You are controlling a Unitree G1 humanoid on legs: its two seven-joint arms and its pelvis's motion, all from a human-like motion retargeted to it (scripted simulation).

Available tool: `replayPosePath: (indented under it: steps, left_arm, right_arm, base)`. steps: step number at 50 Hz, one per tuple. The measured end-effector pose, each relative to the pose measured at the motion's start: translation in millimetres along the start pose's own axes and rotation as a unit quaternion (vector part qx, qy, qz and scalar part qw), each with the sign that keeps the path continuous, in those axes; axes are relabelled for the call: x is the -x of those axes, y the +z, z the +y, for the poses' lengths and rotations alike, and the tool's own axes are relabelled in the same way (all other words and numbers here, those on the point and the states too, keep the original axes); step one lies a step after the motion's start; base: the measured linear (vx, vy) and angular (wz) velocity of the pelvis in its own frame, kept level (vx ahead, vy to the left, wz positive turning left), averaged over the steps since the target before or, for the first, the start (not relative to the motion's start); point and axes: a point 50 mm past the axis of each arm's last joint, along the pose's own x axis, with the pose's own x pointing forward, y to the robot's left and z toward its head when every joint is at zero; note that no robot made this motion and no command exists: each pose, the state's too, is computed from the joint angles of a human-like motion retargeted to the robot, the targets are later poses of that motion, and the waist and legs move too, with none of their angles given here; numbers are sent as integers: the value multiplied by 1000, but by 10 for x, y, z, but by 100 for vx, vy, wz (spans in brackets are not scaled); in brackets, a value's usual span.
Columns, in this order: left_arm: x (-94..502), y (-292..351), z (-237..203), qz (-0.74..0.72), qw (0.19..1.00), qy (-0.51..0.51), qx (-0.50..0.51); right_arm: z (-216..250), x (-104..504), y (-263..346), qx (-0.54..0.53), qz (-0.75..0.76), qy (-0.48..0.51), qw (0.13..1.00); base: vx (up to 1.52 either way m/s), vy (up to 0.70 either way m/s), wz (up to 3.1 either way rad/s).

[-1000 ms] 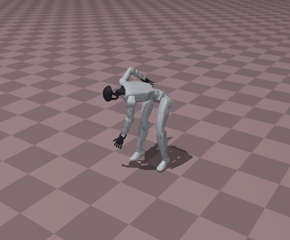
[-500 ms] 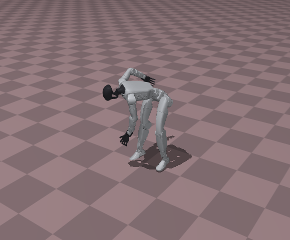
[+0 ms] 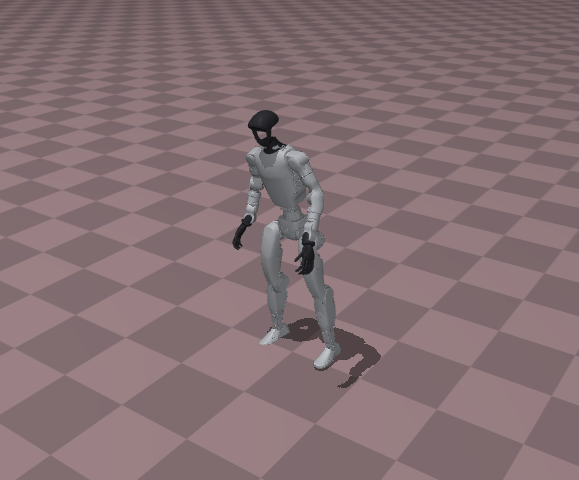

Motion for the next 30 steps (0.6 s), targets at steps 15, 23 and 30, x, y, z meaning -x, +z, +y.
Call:
replayPosePath:
  steps: [15,23,30]
  left_arm:
    - [471,-1190,121,264,964,34,18]
    - [777,-1556,200,341,932,93,77]
    - [852,-1607,160,338,923,108,148]
  right_arm:
    - [446,61,-70,12,65,82,994]
    - [606,181,-98,32,33,148,988]
    - [628,188,-110,64,31,171,983]
  base:
    - [13,5,42]
    - [5,3,22]
    - [0,0,0]
